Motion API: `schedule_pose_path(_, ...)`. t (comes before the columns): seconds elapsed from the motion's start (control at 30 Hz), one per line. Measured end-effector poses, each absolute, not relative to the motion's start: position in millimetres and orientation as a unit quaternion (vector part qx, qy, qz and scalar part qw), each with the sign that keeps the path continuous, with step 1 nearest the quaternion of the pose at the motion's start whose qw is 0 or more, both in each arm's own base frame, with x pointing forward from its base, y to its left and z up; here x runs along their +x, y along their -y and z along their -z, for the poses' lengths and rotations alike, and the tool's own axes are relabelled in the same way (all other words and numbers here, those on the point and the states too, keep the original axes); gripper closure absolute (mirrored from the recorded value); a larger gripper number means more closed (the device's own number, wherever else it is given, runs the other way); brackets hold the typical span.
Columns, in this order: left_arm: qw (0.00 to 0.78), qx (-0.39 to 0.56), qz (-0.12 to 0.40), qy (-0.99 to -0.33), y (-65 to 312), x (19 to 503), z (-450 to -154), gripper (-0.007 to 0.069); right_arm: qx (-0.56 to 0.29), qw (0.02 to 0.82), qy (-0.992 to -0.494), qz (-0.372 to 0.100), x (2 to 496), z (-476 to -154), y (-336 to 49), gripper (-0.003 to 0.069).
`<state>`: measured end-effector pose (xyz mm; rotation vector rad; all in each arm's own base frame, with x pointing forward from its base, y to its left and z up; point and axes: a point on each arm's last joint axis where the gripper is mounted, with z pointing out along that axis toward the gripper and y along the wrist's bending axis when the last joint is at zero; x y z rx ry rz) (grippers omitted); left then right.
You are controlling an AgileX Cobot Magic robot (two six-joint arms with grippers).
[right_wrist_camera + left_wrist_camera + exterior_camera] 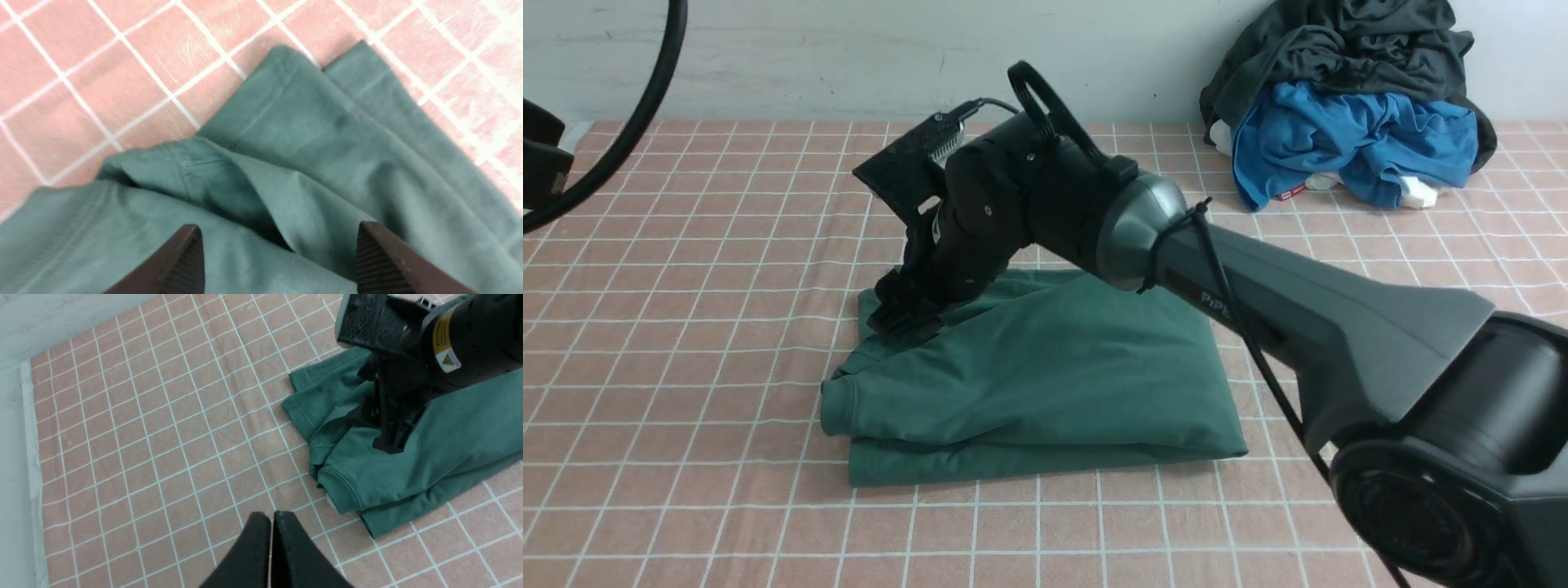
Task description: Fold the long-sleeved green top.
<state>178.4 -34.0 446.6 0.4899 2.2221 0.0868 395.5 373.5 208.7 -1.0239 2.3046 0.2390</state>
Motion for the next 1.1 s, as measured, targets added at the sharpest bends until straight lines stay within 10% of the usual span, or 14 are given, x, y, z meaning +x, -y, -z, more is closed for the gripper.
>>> schedule_pose_path(0.23, 0.435, 0.196, -0.033, -0.878, 32.8, 170.2, -419.0, 0.0629, -0.390, 0.278, -0.877, -0.037, 400.7, -222.4, -353.2, 0.0277)
schedule_pose_path(0.43, 0.491, 0.168, -0.023, -0.854, 20.3, 115.8, -394.3, 0.0629, -0.370, 0.331, -0.868, 0.005, 387.5, -332.3, -303.8, 0.0475)
schedule_pose_path(0.7, 0.556, 0.113, 0.004, -0.823, 2.5, 41.3, -345.2, 0.0629, -0.341, 0.427, -0.834, -0.080, 300.7, -473.0, -222.6, 0.0663)
schedule_pose_path(1.1, 0.595, 0.093, 0.020, -0.798, -3.9, 12.1, -285.9, 0.0629, -0.322, 0.549, -0.757, -0.148, 143.5, -484.6, -111.1, 0.0673)
